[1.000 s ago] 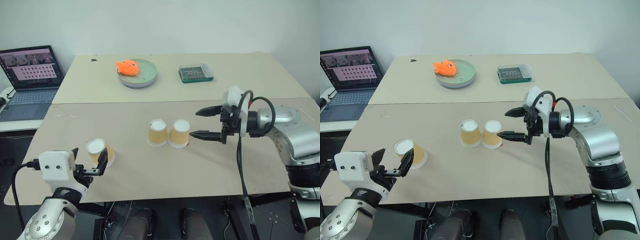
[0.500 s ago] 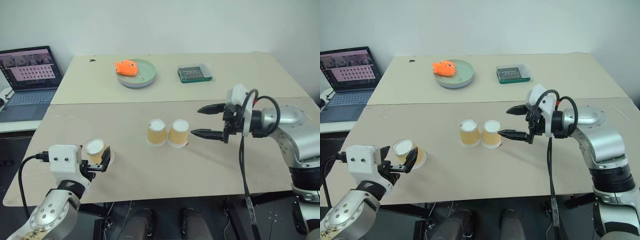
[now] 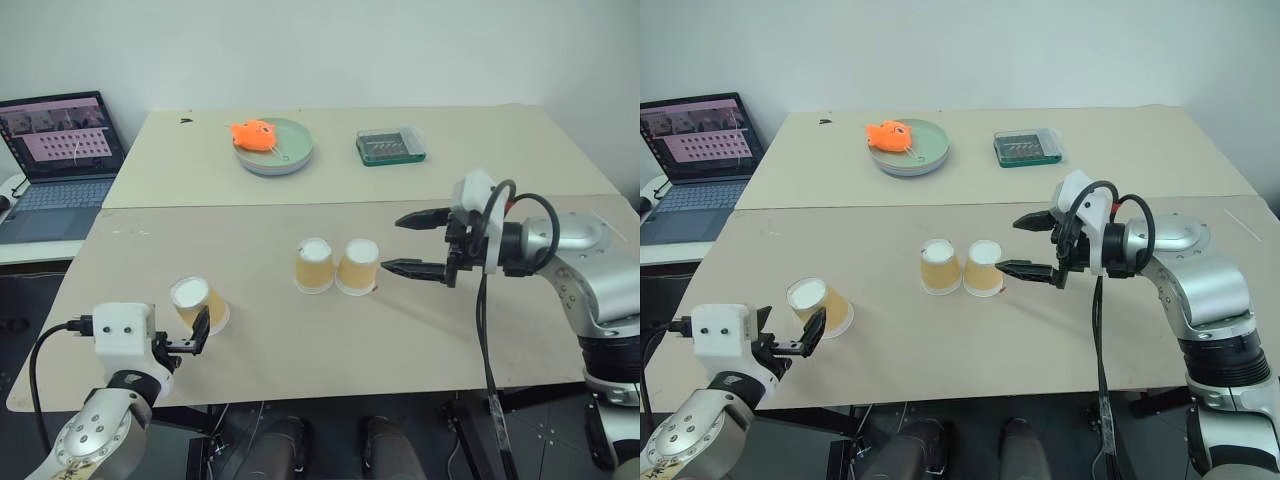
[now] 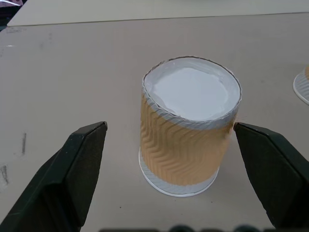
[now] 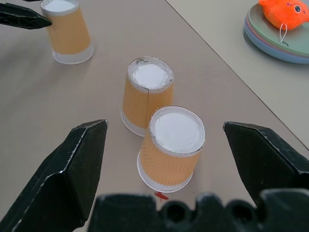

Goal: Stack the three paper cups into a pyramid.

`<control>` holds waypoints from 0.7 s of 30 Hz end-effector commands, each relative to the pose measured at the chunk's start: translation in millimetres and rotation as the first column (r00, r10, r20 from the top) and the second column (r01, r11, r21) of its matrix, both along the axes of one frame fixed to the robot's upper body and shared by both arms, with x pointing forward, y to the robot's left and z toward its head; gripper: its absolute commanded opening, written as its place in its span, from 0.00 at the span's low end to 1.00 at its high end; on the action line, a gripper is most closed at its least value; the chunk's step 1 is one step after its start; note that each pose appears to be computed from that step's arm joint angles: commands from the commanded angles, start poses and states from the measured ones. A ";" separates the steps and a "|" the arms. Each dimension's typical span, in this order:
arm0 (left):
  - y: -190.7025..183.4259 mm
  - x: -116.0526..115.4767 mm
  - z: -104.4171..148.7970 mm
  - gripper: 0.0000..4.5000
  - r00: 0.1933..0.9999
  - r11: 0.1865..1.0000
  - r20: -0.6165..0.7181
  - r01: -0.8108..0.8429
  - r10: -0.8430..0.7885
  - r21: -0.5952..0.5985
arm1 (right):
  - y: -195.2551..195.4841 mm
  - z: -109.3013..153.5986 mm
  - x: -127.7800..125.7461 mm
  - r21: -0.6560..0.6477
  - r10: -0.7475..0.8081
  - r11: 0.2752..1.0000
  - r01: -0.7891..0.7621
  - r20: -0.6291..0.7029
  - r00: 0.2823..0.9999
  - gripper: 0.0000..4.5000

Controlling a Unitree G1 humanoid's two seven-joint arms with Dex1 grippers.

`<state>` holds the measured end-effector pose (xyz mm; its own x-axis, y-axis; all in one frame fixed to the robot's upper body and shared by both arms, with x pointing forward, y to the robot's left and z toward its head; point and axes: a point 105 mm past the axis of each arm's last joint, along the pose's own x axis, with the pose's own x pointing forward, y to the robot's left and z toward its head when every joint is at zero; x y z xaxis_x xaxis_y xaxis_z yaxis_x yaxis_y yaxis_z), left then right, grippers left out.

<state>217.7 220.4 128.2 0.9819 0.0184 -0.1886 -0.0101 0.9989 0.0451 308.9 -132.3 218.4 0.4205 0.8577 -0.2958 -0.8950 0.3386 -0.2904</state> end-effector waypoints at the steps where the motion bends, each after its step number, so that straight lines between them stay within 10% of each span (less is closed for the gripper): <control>1: 0.7 6.0 5.4 1.00 0.999 1.000 0.041 0.016 -0.017 0.013 | 0.1 18.7 -4.9 0.019 0.009 1.000 -0.010 0.059 0.998 1.00; 21: -10.3 43.9 11.4 1.00 0.991 0.996 0.102 0.091 -0.092 0.014 | -3.8 18.1 -4.4 0.023 -0.029 0.999 0.028 0.075 0.997 1.00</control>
